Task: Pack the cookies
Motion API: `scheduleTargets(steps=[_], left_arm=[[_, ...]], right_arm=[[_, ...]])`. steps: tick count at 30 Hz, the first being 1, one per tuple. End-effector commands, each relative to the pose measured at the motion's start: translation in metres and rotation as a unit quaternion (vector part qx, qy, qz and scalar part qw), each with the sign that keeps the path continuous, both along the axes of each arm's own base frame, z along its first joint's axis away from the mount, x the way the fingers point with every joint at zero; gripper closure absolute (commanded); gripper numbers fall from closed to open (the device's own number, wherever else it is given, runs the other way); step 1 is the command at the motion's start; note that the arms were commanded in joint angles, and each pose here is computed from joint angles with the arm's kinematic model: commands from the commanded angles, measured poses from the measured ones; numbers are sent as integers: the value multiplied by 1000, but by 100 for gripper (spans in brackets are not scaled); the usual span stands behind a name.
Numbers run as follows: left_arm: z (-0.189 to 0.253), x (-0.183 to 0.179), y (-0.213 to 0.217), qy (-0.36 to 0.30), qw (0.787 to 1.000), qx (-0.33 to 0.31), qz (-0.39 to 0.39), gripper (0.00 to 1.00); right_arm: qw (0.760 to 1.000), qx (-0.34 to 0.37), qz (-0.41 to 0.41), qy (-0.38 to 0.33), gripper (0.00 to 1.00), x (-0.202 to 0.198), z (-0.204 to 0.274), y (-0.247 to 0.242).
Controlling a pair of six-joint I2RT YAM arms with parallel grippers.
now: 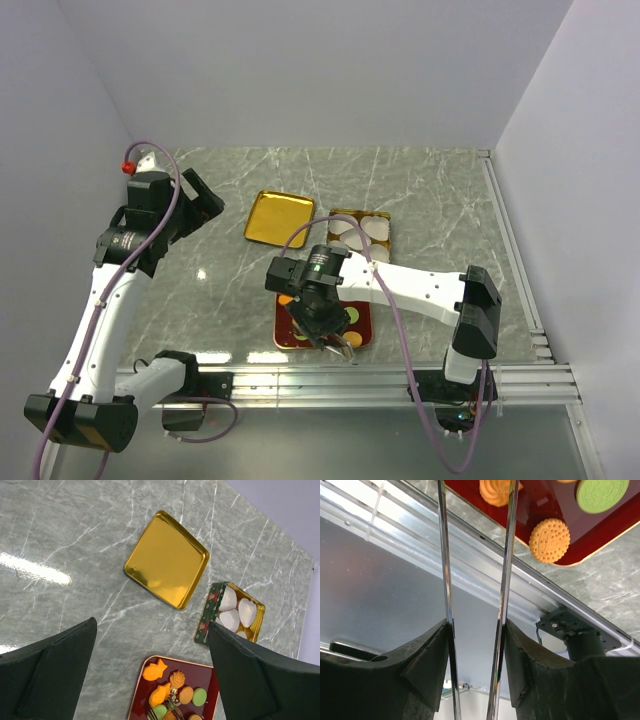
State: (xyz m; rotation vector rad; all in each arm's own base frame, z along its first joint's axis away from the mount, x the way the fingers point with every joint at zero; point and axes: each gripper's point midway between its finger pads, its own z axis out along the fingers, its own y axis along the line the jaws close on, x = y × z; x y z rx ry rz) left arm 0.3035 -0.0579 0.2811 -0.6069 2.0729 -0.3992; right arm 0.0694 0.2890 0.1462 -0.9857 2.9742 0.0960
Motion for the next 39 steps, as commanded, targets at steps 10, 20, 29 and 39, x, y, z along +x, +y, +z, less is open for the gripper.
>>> scheduleTargets(steps=[10, 20, 29, 39], left_arm=[[9, 0, 2, -21, 1000, 5, 3, 1], [9, 1, 1, -19, 1000, 3, 1, 1], [15, 1, 2, -24, 1000, 5, 3, 1], [31, 10, 0, -35, 999, 6, -2, 1]], right_arm=[[1000, -11, -13, 13, 48, -16, 22, -26], [1000, -23, -2, 8, 49, -11, 15, -22], [1000, -19, -20, -11, 64, -2, 19, -24], [993, 59, -91, -51, 67, 35, 63, -28]])
